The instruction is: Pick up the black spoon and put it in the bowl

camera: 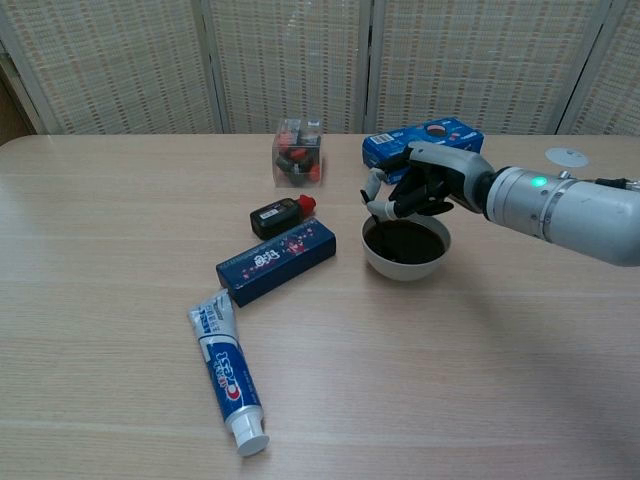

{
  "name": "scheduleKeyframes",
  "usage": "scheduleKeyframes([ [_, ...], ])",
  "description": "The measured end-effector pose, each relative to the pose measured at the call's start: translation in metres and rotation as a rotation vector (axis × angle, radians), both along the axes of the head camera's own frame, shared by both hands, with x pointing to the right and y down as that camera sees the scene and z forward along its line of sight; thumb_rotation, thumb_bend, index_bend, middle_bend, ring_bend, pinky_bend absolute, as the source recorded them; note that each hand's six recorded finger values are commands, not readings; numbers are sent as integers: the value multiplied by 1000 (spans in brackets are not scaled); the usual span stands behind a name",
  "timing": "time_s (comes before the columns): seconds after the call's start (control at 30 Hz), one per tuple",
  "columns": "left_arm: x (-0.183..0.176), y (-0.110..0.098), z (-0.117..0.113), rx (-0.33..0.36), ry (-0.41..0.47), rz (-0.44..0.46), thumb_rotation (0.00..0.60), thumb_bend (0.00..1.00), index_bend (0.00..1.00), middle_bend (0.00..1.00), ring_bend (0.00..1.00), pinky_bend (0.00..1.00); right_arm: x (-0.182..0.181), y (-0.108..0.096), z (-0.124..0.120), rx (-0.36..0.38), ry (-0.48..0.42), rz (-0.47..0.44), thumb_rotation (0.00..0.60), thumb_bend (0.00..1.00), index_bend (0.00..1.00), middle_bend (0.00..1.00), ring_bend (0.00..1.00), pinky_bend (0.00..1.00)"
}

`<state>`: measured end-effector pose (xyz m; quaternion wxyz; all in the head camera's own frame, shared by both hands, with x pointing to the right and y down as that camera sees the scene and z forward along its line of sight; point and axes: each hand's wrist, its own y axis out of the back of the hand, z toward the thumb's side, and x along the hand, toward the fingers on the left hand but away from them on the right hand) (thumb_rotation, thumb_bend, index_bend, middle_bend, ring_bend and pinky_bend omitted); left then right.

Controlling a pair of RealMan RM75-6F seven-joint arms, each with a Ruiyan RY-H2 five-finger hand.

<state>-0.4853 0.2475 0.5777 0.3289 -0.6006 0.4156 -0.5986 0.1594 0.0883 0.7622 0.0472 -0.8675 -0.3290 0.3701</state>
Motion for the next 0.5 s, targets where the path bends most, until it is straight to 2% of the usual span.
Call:
scheduleKeyframes([
  [0.17,1,0,0,-1,0,2,600,242,128,128,182,140,15,2,1,4,36,-9,600,539,689,1000,1000,1000],
  [0.5,3,-1,2,-8,0,4,600,242,128,128,182,140,34,-12,7,24,97,20,600,548,694,1000,1000,1000],
])
